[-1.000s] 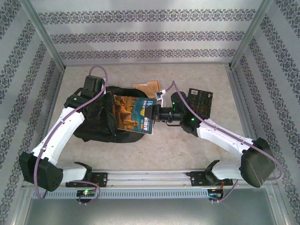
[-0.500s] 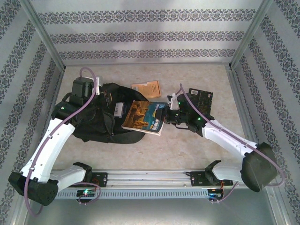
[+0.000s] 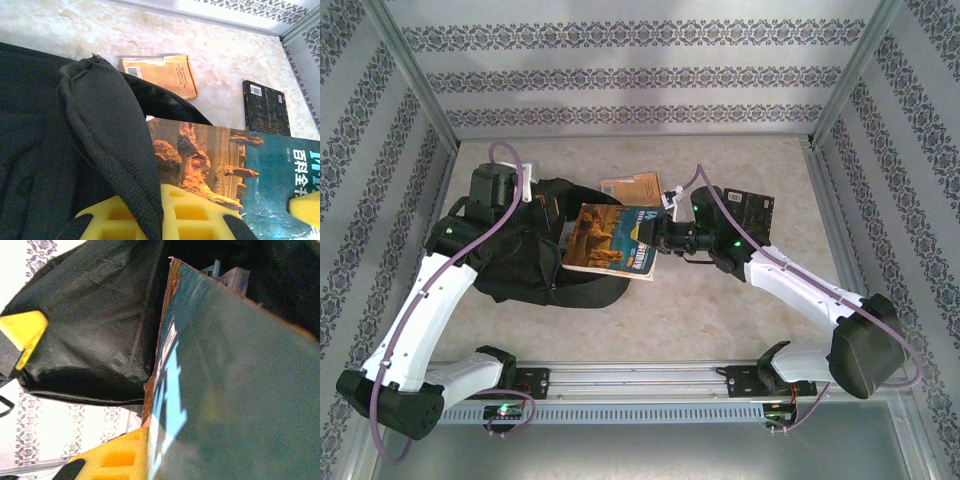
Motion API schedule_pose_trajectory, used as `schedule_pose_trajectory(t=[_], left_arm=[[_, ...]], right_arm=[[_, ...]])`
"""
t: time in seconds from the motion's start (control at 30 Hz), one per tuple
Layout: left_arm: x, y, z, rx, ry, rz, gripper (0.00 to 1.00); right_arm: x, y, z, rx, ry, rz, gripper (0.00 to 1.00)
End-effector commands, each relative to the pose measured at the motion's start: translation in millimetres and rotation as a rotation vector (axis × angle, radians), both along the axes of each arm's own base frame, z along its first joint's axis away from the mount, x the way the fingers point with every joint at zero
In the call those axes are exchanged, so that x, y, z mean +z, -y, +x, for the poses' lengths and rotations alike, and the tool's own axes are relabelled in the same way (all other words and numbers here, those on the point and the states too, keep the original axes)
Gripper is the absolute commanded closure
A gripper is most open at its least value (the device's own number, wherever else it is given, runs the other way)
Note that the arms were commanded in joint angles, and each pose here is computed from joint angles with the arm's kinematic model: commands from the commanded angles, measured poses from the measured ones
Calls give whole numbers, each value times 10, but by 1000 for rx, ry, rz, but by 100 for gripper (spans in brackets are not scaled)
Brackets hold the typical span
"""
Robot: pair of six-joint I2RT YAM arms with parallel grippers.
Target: Pack the student bag
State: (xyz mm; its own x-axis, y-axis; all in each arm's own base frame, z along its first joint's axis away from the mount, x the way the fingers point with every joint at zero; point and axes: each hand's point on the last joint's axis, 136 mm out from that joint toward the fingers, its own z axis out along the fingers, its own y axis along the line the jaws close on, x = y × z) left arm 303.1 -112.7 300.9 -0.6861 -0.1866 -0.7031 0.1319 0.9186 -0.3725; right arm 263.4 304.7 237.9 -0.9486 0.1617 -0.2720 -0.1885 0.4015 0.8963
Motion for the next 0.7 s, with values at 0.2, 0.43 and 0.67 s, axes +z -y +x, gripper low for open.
schedule_pose_trajectory(t=[0.2,0.43,0.67], left_arm=[[518,14,19,-25,151,-37,100],[634,31,-6,-34,179,-55,100],[708,28,15,-28,204,-63,100]], right_arm=[[305,-343,191,37,22,104,100],[165,-800,463,41,-34,145,100],[65,-1514,708,54,-50,182,98]])
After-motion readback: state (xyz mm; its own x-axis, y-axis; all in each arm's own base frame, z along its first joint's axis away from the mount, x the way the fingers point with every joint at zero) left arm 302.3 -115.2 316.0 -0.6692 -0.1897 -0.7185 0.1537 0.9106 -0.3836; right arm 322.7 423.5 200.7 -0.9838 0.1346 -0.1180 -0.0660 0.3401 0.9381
